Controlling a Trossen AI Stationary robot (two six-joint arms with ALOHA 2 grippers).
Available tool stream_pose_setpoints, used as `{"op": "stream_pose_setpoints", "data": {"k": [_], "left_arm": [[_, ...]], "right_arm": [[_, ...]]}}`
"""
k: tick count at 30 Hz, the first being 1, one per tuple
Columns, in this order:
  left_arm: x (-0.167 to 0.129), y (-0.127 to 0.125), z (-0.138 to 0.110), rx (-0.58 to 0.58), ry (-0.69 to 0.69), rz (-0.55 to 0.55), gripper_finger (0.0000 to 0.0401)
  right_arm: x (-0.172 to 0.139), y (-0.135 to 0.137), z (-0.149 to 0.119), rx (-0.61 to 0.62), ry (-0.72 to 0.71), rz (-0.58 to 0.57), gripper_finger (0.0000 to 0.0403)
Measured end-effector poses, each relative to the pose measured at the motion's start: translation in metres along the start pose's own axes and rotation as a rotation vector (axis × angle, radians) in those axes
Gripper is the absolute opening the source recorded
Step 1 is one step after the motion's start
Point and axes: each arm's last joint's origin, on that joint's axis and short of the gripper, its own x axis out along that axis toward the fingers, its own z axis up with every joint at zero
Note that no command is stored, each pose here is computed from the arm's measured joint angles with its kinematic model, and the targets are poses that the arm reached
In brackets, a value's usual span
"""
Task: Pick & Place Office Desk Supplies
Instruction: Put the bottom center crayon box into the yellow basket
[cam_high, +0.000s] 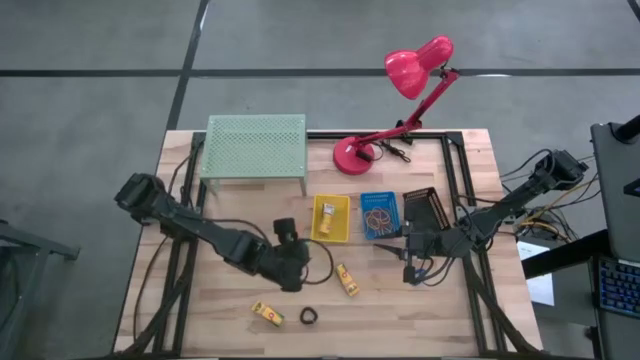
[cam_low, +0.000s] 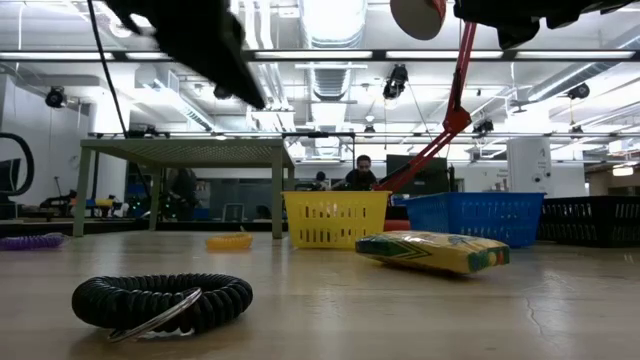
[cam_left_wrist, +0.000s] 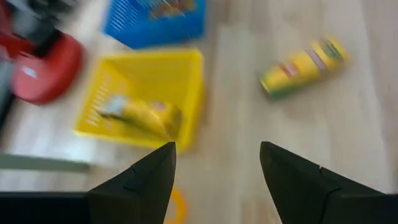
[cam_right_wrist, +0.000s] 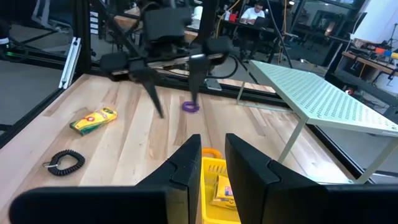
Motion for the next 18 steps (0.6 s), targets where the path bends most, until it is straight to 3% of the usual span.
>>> {"op": "stream_pose_setpoints", "data": {"k": [7, 12, 18], "left_arm": [[-0.018, -0.012, -0.019, 0.071, 0.193, -0.233, 0.0238], [-0.032, -0.017, -0.019, 0.047, 0.229, -0.417, 0.0238], [-0.047, -0.021, -0.021, -0.023, 0.242, -0.494, 0.0238]], "right_arm": [[0.0, 0.0, 0.0, 0.0, 0.0, 0.0, 0.0068], [0.0, 0.0, 0.0, 0.0, 0.0, 0.0, 0.0068], [0.0, 0.0, 0.0, 0.0, 0.0, 0.0, 0.0068]]}}
